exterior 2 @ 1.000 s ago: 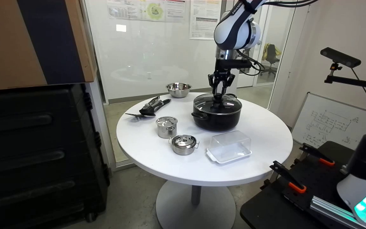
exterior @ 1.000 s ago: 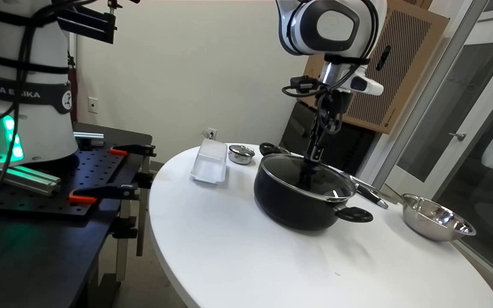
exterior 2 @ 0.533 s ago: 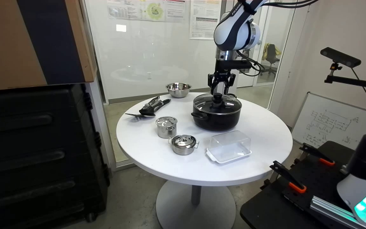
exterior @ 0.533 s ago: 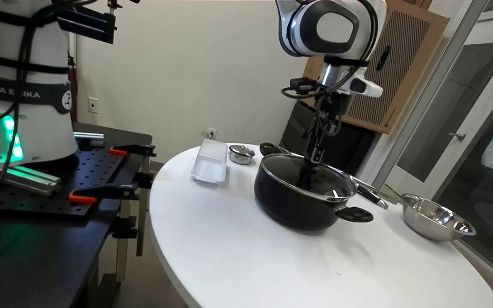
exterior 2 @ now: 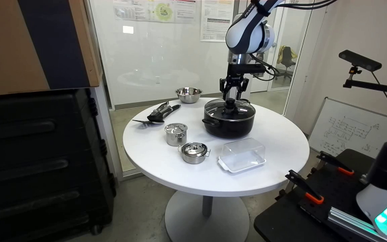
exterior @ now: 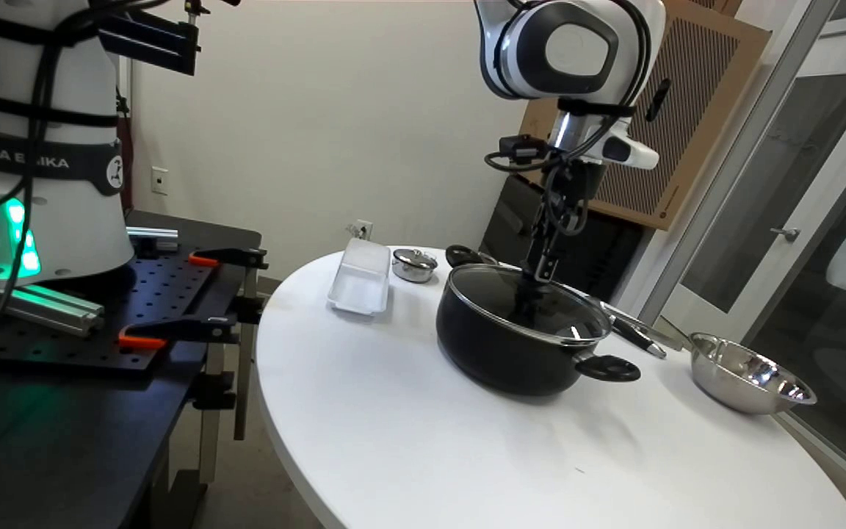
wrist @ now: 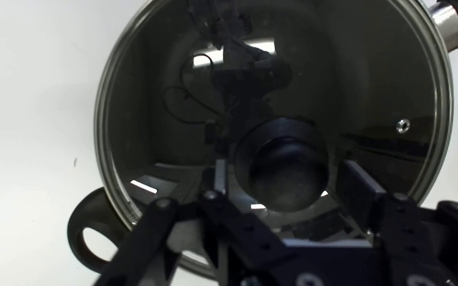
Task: Take the lid off the black pot
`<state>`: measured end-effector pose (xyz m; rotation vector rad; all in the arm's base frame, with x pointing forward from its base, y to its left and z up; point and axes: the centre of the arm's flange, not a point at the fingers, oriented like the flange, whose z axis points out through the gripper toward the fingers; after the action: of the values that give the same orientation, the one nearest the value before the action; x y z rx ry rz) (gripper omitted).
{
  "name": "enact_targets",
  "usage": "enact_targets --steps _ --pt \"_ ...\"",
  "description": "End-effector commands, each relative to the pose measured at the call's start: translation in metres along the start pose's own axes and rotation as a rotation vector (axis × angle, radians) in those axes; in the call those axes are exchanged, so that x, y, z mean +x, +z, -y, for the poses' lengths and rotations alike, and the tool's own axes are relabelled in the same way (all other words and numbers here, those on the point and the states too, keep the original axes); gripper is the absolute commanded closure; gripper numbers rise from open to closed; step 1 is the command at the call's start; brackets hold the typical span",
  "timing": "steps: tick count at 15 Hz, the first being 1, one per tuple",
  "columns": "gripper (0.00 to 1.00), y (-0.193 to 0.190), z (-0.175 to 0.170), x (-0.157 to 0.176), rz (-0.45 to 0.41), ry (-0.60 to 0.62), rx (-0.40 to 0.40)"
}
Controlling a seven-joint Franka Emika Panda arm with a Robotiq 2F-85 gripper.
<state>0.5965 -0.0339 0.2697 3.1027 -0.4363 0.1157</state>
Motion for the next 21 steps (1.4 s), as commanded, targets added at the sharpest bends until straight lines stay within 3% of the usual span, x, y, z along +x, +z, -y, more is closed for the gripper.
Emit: enact_targets --steps 1,3,8,15,19,21 --pt "0.6 0.004 0.001 0.008 0.021 0.008 0.002" --pt "0.76 0.004 0.002 0.008 0.021 0.009 0.001" --pt "0.76 -0.005 0.004 0.007 0.026 0.008 0.023" --pt "0.76 -0.112 -0.008 -0.012 -0.039 0.012 0.2" --pt "0.76 -0.168 -0.029 -0.028 -0.085 0.003 0.216" --pt "0.76 -0.173 -0.037 -0.027 -0.069 0.025 0.188"
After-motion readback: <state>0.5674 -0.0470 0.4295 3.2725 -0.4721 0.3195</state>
